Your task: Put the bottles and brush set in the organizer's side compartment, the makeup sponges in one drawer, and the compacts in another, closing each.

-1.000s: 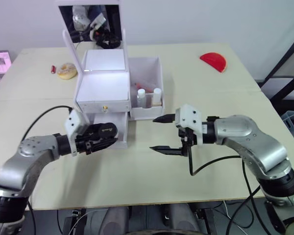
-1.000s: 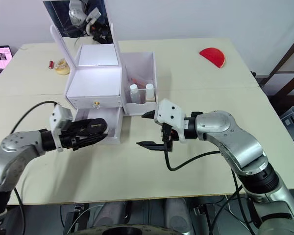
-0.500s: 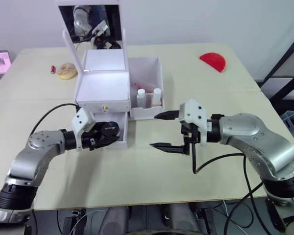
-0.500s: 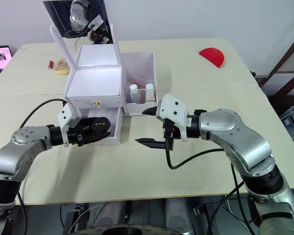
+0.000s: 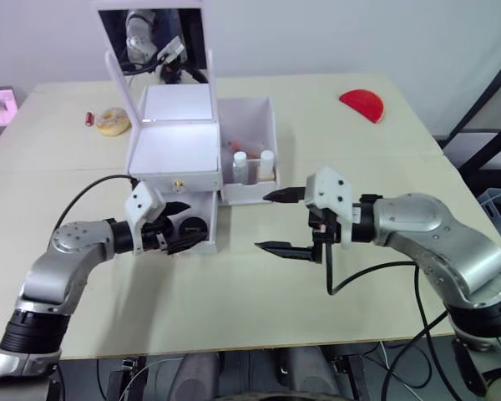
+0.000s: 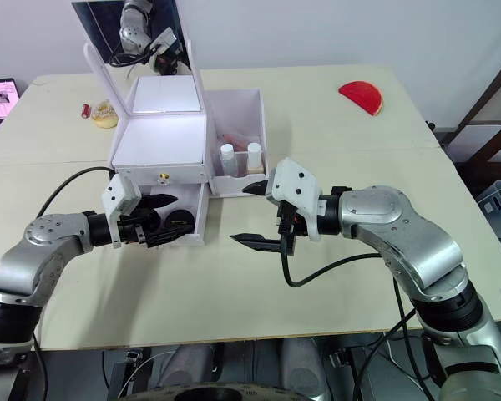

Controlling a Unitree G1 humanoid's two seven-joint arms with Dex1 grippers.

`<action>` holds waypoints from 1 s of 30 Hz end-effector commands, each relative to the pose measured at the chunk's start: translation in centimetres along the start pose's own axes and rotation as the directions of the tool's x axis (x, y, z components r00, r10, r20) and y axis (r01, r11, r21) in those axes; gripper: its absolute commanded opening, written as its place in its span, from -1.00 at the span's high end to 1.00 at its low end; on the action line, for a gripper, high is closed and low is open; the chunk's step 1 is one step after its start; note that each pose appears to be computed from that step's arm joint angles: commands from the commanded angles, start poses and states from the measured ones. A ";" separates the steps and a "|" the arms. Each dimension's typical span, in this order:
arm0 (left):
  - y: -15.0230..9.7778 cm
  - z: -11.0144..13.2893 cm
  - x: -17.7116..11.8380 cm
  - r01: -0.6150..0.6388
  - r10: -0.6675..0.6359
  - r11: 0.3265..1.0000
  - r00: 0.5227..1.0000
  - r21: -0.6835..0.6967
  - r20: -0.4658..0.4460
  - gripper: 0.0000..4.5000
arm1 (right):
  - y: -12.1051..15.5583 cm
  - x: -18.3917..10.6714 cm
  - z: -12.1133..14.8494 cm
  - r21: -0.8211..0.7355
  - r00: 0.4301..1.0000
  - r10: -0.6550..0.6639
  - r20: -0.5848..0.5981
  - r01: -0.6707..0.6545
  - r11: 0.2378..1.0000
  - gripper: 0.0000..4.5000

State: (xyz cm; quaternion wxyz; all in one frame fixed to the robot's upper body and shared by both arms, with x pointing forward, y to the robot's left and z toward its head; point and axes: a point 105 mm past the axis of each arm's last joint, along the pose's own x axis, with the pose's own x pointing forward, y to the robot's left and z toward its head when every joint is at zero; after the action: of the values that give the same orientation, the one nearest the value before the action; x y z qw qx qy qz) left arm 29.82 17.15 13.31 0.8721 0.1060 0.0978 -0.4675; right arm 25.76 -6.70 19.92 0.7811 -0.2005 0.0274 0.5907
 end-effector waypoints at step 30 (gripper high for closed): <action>0.6 -1.3 -5.1 -0.034 0.055 0.995 0.973 0.097 -0.223 0.98 | -0.2 0.0 1.5 -0.038 0.997 -0.022 0.073 0.025 0.999 -1.00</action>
State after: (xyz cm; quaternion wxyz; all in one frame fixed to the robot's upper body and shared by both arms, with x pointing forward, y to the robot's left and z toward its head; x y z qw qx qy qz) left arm 26.75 21.43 13.10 0.8509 0.1827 0.1824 -0.4574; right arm 25.89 -6.28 20.25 0.7840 -0.1895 0.0106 0.5911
